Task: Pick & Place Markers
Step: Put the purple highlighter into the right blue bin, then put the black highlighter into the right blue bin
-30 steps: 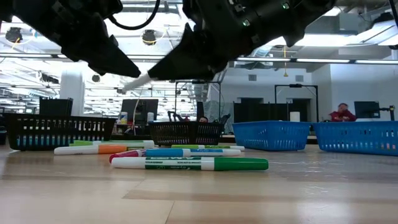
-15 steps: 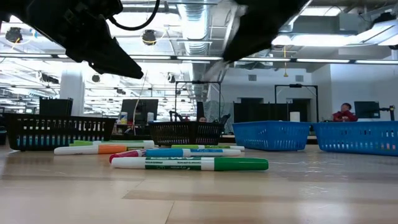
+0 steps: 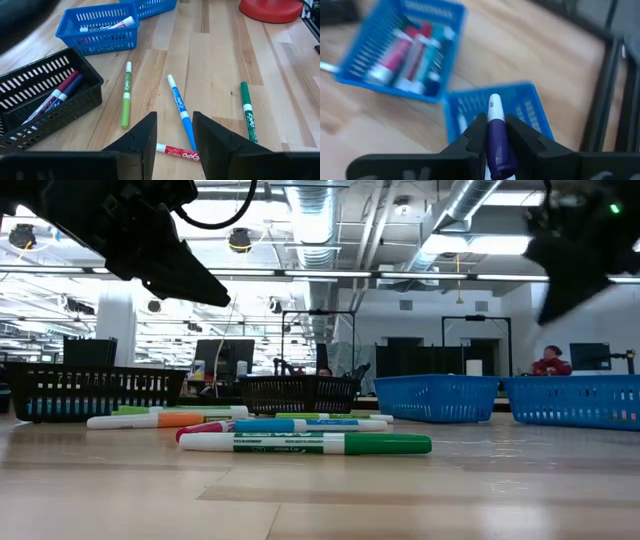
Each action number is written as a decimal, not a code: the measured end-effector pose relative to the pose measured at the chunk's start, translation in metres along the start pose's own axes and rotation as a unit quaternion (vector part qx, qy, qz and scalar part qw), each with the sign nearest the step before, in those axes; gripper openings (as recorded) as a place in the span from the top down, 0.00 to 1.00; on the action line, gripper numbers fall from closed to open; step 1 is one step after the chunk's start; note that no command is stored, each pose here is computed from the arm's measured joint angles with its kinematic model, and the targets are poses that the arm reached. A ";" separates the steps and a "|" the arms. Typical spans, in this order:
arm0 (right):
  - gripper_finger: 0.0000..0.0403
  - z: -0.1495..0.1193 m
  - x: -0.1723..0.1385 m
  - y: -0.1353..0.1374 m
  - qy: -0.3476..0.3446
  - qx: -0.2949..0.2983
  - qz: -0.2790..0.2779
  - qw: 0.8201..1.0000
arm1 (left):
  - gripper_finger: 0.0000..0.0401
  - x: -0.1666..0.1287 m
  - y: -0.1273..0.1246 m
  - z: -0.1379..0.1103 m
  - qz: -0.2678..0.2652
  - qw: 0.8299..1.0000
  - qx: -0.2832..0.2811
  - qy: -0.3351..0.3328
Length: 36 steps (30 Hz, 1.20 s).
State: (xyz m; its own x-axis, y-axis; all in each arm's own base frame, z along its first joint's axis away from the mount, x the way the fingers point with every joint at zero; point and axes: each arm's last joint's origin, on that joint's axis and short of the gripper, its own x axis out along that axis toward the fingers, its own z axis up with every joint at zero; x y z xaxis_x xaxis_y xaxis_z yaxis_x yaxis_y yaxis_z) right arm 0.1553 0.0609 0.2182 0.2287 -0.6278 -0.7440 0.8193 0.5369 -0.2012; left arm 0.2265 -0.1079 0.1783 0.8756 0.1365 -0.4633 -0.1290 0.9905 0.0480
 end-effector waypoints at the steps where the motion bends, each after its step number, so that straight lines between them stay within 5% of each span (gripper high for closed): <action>1: 0.88 -0.005 0.004 -0.005 0.013 0.013 -0.003 1.000 | 0.70 0.000 0.000 0.000 0.000 1.000 0.000 0.000; 6: 0.87 -0.024 0.020 -0.020 0.062 0.055 -0.016 0.996 | 0.70 0.000 0.000 0.000 0.000 1.000 0.000 0.000; 21: 0.75 -0.026 0.024 -0.015 0.059 0.071 0.018 0.996 | 0.70 0.004 0.006 0.002 0.007 1.000 -0.010 0.002; 25: 0.71 -0.026 0.024 -0.015 0.056 0.071 0.018 0.996 | 0.70 0.004 0.003 0.001 -0.049 0.999 -0.008 0.018; 31: 0.70 -0.026 0.024 -0.012 0.055 0.079 0.029 0.995 | 0.70 -0.001 -0.008 -0.005 -0.208 0.976 -0.003 0.065; 36: 0.70 -0.025 0.023 -0.008 0.053 0.065 0.048 0.995 | 0.70 -0.009 -0.023 -0.026 -0.261 0.960 0.028 0.103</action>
State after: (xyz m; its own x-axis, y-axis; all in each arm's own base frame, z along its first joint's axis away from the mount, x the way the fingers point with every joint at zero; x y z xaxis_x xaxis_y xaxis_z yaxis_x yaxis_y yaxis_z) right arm 0.1408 0.0561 0.1865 0.2587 -0.5106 -0.8200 0.8593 0.5094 -0.0461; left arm 0.2099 -0.1321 0.1583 0.7034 -0.3789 -0.6014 0.3322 0.9232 -0.1930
